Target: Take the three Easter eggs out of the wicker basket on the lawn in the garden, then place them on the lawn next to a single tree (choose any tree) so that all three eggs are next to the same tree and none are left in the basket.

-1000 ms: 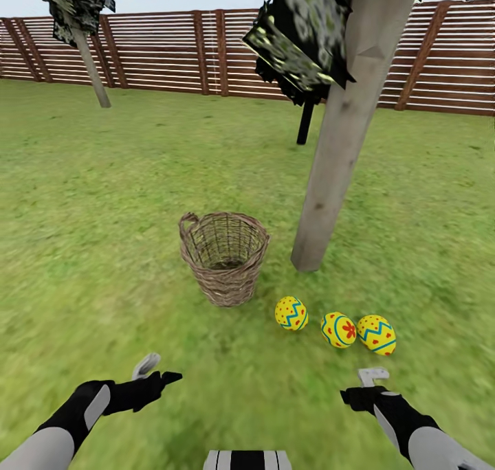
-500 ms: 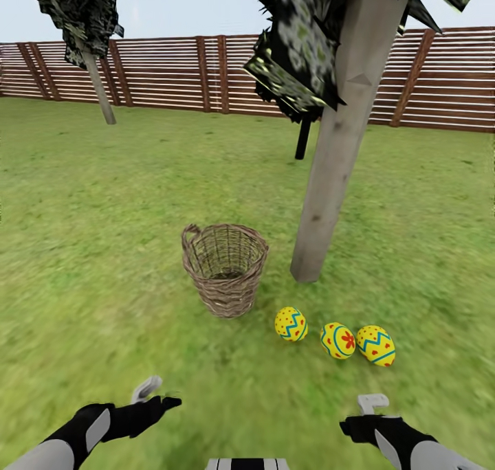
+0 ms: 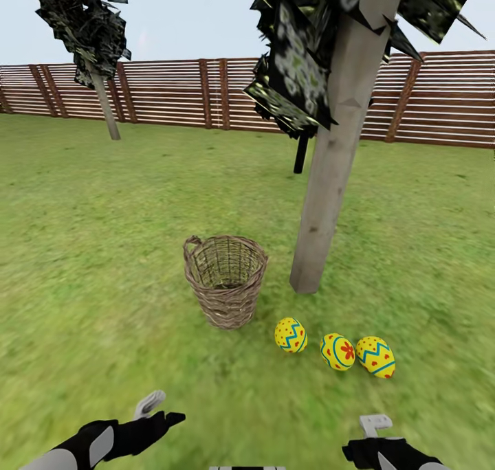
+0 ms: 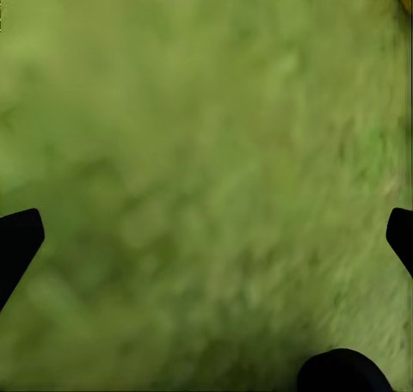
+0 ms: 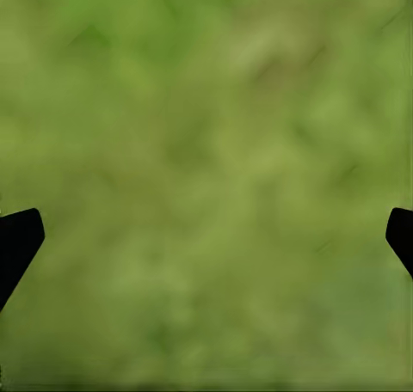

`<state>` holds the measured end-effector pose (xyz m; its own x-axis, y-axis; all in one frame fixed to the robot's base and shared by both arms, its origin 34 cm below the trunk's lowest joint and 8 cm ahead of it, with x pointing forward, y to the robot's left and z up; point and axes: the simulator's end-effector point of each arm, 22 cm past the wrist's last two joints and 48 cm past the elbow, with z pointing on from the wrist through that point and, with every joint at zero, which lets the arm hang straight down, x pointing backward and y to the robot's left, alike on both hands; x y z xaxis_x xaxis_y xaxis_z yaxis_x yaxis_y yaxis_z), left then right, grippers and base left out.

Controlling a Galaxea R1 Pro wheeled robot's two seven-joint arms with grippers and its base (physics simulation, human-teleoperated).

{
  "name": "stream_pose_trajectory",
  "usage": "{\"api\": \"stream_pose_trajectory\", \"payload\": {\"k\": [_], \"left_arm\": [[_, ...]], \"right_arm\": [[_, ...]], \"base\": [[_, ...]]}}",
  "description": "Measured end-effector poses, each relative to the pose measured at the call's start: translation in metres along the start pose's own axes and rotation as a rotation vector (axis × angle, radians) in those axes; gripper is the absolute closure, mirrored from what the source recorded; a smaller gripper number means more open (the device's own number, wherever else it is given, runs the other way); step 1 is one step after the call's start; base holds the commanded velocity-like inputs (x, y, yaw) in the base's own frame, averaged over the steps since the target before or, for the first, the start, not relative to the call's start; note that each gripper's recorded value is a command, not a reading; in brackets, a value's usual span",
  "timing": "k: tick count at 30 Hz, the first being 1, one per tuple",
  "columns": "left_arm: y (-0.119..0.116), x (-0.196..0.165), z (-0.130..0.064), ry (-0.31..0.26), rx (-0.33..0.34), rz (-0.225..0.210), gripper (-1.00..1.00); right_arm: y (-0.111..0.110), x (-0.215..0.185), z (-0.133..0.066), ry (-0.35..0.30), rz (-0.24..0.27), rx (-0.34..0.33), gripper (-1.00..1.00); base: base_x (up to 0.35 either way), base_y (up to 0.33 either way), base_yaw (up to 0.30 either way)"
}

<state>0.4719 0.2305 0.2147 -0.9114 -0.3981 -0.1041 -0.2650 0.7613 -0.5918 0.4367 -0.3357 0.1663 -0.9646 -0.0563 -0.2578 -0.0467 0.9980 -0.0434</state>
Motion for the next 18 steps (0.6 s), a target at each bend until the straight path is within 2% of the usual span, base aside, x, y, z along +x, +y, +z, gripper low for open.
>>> {"api": "stream_pose_trajectory", "payload": {"k": [8,12,18], "left_arm": [[0.0,-0.012,-0.012,-0.029,-0.016,0.012,-1.0],[0.015,-0.013,-0.012,-0.037,-0.128,0.021,-1.0],[0.009,-0.017,-0.015,-0.054,-0.165,0.029,-1.0]], "right_arm": [[-0.001,0.004,-0.008,-0.01,0.004,0.004,-1.0],[-0.001,0.007,-0.012,-0.014,0.014,0.004,-1.0],[-0.001,0.002,-0.021,-0.023,0.015,0.004,-1.0]], "base": [[0.0,0.0,0.0],[0.0,0.0,0.0],[0.0,0.0,0.0]]}}
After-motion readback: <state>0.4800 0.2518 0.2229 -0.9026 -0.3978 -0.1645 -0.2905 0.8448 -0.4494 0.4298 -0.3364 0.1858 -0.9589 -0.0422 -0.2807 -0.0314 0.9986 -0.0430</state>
